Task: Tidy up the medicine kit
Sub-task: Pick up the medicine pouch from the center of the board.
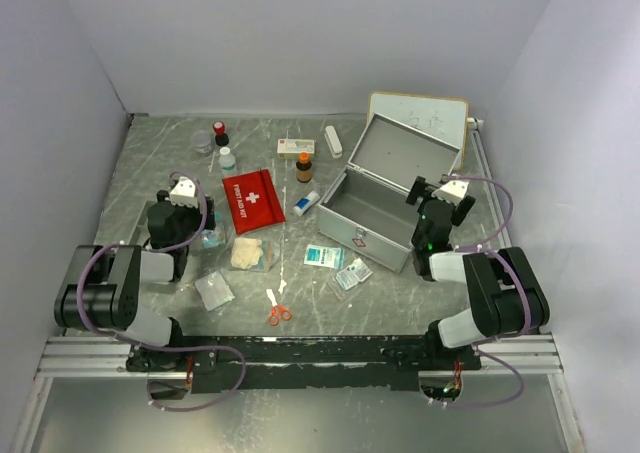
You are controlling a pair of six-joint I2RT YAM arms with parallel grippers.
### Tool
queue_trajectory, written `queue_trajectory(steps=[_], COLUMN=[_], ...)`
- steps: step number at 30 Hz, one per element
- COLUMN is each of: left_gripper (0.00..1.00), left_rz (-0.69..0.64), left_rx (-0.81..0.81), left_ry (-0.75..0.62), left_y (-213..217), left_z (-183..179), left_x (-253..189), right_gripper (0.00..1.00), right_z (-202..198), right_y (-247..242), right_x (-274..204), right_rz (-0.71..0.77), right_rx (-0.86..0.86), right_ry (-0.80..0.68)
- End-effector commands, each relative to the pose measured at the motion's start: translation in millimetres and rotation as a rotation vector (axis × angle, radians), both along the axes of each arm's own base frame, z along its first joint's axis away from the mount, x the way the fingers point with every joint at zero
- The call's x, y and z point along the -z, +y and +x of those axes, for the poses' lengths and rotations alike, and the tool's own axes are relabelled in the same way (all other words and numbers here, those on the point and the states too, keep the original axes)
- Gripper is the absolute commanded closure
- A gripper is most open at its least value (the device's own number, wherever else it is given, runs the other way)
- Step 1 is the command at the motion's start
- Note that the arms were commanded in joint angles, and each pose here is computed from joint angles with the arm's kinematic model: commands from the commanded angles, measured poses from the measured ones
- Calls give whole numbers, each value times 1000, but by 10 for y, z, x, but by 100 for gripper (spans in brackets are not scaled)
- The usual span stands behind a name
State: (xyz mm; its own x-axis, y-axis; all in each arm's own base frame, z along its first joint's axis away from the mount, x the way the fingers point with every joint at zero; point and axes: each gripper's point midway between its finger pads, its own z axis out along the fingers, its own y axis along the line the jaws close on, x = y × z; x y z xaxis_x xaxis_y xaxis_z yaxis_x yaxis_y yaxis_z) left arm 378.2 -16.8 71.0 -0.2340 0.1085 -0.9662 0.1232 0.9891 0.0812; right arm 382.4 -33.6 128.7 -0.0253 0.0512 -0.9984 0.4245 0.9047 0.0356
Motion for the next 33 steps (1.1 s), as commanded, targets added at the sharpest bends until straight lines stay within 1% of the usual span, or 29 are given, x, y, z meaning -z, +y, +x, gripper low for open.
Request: queue_trajectory(steps=[1,6,13,16,17,19,21,22,24,27,29,33], left_gripper=[7,7,6,6,6,6,6,6,6,6,6,6], left_rz=[8,19,-18,-18,-16,-15,-29,-37,-58,-58,-42,-18], left_rx=[38,29,59,96,113,143,150,147,133,117,116,104], left_ry=[-72,-82,-111,-118,-116,-93,-53,-26,65,145,201,260], left_y=[-70,-45,-121,-179,-206,-253,-275,-276,-271,-248,-233,-194], left_z=[-3,-65,-156,-180,-185,-192,-178,-165,-169,-119,-89,25], left_x=[-187,-261,-506,-631,-682,-769,-838,-867,-840,-876,-862,-921], right_gripper=[0,0,0,0,0,0,0,0,0,0,0,0], right_z=[-201,-289,-492,-576,-602,-643,-653,-645,-603,-502,-375,-86], right_y=[-100,-28,76,178,220,309,335,338,364,418,504,711], right_x=[386,259,55,-41,-147,-312,-470,-531,-602,-736,-870,-1359], right_rz=[-87,-118,-120,-112,-106,-95,-41,-8,36,48,45,61], right_rx=[53,-15,-109,-185,-214,-270,-268,-258,-247,-251,-286,-368], right_ry=[185,164,164,172,146,116,105,121,200,345,386,319])
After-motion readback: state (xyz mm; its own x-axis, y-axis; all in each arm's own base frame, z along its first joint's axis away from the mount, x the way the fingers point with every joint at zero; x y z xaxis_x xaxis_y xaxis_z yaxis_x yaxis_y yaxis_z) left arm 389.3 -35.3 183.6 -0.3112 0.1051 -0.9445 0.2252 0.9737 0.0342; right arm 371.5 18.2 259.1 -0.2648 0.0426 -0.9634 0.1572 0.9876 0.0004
